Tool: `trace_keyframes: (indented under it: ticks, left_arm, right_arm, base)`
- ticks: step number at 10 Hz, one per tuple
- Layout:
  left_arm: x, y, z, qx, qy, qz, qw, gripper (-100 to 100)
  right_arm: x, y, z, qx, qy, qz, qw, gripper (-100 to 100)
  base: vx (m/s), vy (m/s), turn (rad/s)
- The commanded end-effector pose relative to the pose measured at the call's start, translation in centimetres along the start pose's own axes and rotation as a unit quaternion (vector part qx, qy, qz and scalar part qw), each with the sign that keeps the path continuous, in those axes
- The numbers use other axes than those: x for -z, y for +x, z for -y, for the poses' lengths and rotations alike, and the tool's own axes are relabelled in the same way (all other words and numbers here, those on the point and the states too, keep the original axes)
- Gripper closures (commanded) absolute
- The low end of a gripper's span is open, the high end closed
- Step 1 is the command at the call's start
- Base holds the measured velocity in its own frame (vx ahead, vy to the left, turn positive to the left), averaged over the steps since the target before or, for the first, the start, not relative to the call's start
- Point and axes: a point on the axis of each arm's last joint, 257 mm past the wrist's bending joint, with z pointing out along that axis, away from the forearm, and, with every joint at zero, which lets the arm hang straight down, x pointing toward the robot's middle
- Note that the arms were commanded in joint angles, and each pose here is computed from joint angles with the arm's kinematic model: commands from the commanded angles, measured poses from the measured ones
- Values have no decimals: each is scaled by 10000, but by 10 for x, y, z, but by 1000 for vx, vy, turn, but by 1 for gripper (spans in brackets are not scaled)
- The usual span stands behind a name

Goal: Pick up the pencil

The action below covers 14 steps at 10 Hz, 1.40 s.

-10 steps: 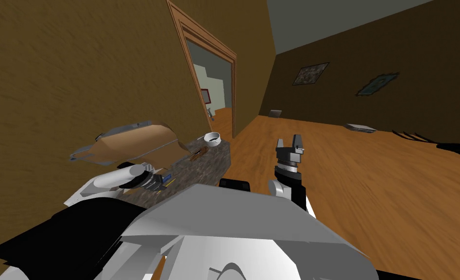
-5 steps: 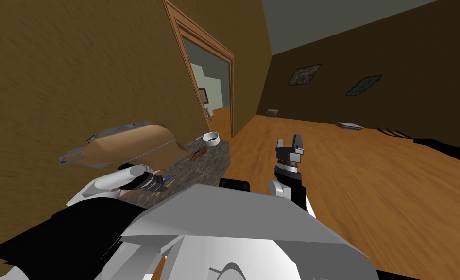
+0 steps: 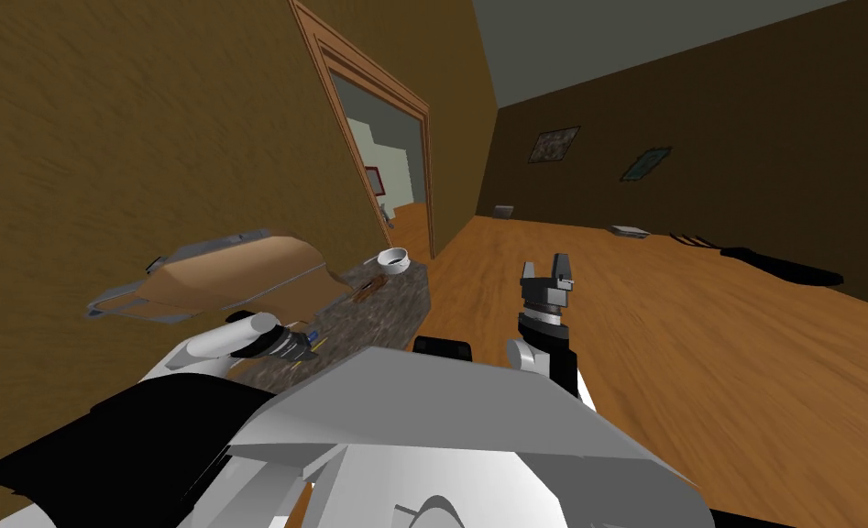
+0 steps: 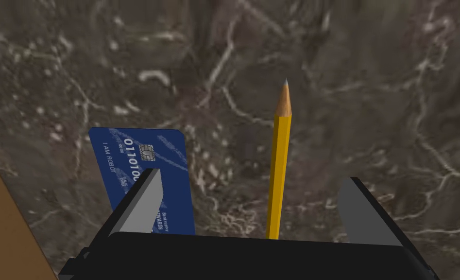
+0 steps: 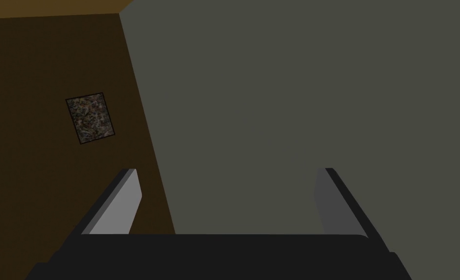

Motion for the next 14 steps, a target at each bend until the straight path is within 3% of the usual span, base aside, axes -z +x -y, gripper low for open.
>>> trace_keyframes:
  ticks: [1, 2, 3, 7, 8, 9, 14]
  left_arm:
    - [-4, -2, 3, 83, 3, 6, 10000, -100]
    - [-2, -1, 2, 50, 2, 4, 10000, -100]
    - [-2, -1, 2, 55, 6, 2, 10000, 100]
    - [-2, -1, 2, 64, 5, 3, 10000, 100]
    - [-2, -1, 2, 66, 4, 3, 10000, 0]
    - [4, 1, -1, -64, 4, -6, 10000, 100]
    - [21, 8, -12, -422, -3, -20, 9991, 100]
  right_arm:
    - [0, 0, 0, 0, 0, 0, 10000, 0]
    - [0, 0, 0, 0, 0, 0, 10000, 0]
    - [0, 0, 0, 1, 1, 0, 10000, 0]
    - [0, 0, 0, 1, 1, 0, 10000, 0]
    - [0, 0, 0, 1, 1, 0, 10000, 0]
    - [0, 0, 0, 1, 1, 0, 10000, 0]
    - [0, 0, 0, 2, 1, 0, 10000, 0]
  base:
    - [-56, -3, -109]
    - [-24, -1, -21]
    - [0, 0, 0]
    - [0, 0, 0]
    - [0, 0, 0]
    - [63, 10, 216]
    - [93, 14, 164]
